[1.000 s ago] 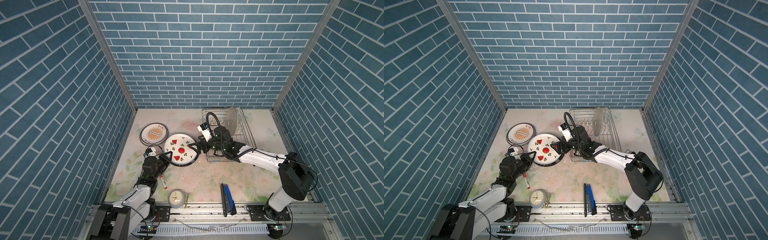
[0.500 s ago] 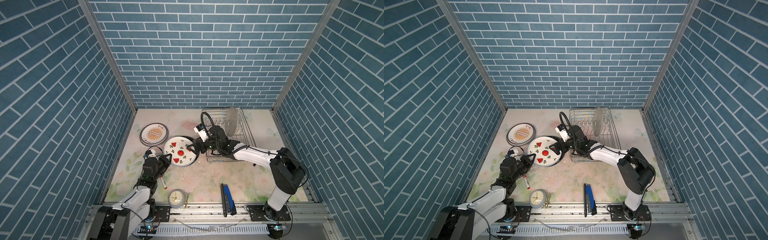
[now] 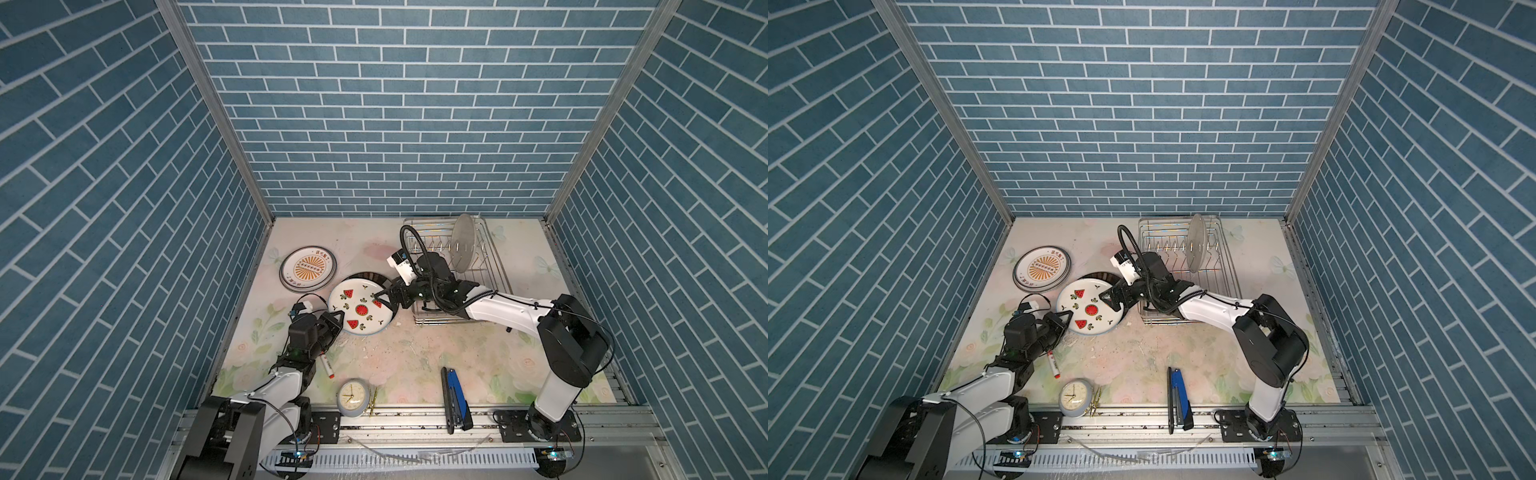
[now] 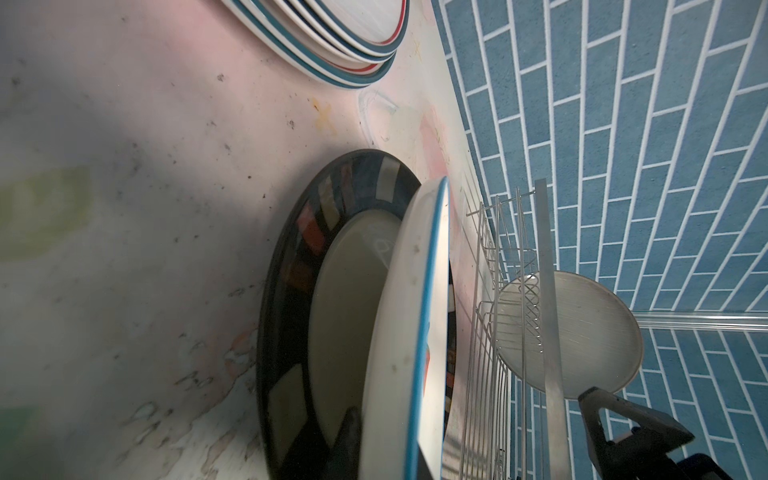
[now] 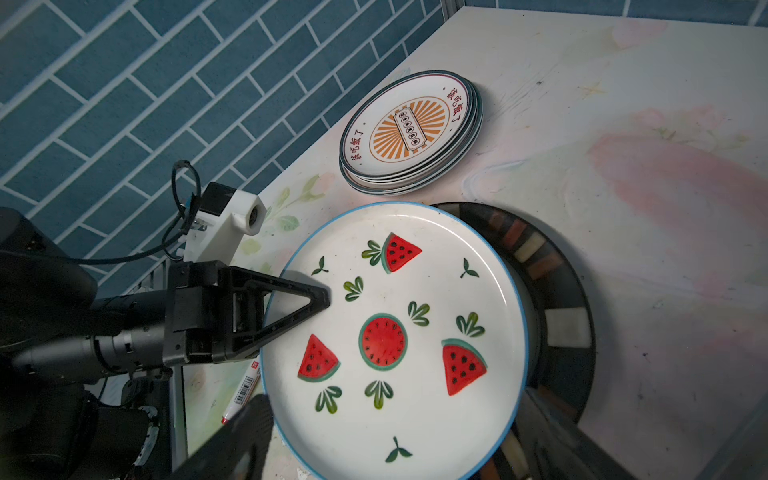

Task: Unload the plates from the dish rack

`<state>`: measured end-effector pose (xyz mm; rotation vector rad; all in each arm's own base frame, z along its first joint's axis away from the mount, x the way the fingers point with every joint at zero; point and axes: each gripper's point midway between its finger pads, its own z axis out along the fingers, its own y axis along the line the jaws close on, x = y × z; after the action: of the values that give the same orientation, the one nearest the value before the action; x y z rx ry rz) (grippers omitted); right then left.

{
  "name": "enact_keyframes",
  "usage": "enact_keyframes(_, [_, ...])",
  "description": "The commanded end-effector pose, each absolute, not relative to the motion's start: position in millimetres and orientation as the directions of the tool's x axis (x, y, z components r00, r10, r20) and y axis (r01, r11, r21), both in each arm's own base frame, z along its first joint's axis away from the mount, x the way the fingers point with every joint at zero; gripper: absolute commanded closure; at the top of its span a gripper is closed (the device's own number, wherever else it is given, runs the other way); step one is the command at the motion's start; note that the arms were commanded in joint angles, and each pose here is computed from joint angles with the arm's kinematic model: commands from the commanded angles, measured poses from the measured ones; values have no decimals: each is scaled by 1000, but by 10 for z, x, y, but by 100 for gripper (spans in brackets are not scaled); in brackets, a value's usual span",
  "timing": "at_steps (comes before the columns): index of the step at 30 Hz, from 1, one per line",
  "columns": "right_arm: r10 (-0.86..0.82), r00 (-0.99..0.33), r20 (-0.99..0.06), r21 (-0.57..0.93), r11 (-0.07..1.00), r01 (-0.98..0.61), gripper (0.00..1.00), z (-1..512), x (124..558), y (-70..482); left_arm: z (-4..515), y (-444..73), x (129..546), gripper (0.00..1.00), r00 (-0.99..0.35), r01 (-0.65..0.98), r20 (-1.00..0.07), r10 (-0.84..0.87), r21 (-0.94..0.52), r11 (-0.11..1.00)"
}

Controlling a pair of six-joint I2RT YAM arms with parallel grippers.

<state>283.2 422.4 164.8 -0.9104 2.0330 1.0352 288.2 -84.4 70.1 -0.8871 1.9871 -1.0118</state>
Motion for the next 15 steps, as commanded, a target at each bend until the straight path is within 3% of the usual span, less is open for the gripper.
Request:
enact_keyframes(1, [-279, -479, -832, 345, 415, -842, 7, 1796, 2838, 4290, 1133, -867, 3110, 89, -449, -117, -340, -826, -894, 432])
enact_keyframes(15, [-292, -482, -826, 338, 428, -838, 8, 1737, 2854, 4281, 974, -860, 3239, 77, -464, -185, -333, -821, -870, 458])
